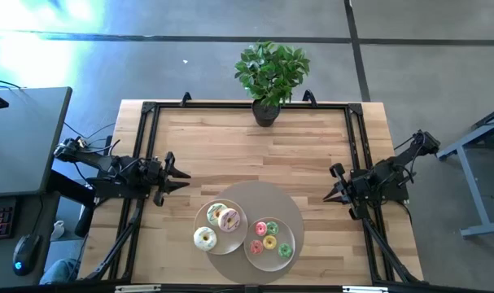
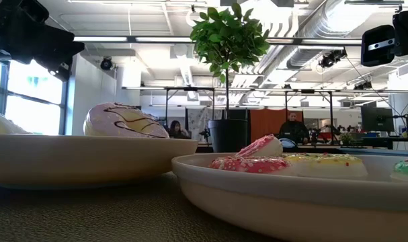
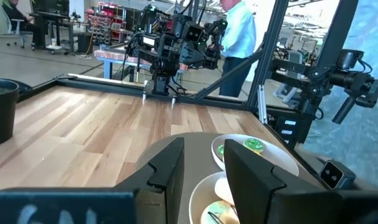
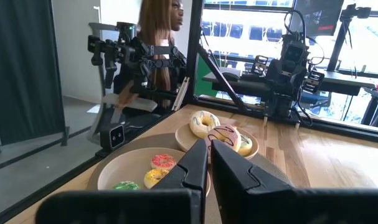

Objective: Pick & Place donuts
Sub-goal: Return to home position

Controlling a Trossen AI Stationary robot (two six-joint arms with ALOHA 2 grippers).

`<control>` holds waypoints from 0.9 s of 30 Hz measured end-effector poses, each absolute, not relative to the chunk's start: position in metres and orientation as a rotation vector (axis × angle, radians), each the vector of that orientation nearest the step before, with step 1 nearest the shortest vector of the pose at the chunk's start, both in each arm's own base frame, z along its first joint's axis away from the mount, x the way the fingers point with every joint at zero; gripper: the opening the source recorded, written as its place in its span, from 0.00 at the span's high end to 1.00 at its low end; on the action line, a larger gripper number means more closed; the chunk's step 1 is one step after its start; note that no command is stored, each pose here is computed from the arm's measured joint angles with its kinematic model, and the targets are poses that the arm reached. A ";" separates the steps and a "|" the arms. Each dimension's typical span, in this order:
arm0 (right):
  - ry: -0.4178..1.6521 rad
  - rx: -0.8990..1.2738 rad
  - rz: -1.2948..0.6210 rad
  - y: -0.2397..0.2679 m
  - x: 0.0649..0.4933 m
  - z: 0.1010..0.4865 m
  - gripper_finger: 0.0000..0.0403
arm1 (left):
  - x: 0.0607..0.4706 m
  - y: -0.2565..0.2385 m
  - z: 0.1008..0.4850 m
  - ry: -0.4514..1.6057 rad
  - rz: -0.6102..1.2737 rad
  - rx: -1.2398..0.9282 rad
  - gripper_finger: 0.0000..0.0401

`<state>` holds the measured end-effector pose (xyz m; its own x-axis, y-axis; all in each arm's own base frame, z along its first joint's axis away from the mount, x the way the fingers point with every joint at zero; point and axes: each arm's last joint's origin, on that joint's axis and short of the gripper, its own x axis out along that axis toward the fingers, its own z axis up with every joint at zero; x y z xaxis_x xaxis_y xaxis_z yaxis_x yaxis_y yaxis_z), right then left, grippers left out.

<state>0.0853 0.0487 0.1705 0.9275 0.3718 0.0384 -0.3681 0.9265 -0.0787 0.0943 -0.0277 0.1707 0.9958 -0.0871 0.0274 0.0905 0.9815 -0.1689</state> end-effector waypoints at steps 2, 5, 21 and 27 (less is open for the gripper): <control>-0.053 -0.071 0.379 0.049 0.085 0.170 0.96 | 0.094 -0.028 0.171 -0.020 -0.089 -0.171 0.72; -0.053 -0.071 0.380 0.049 0.085 0.171 0.95 | 0.094 -0.028 0.171 -0.020 -0.089 -0.171 0.72; -0.054 -0.070 0.379 0.049 0.085 0.171 0.95 | 0.094 -0.028 0.171 -0.020 -0.089 -0.171 0.72; -0.054 -0.070 0.379 0.049 0.085 0.171 0.96 | 0.094 -0.028 0.171 -0.020 -0.088 -0.171 0.72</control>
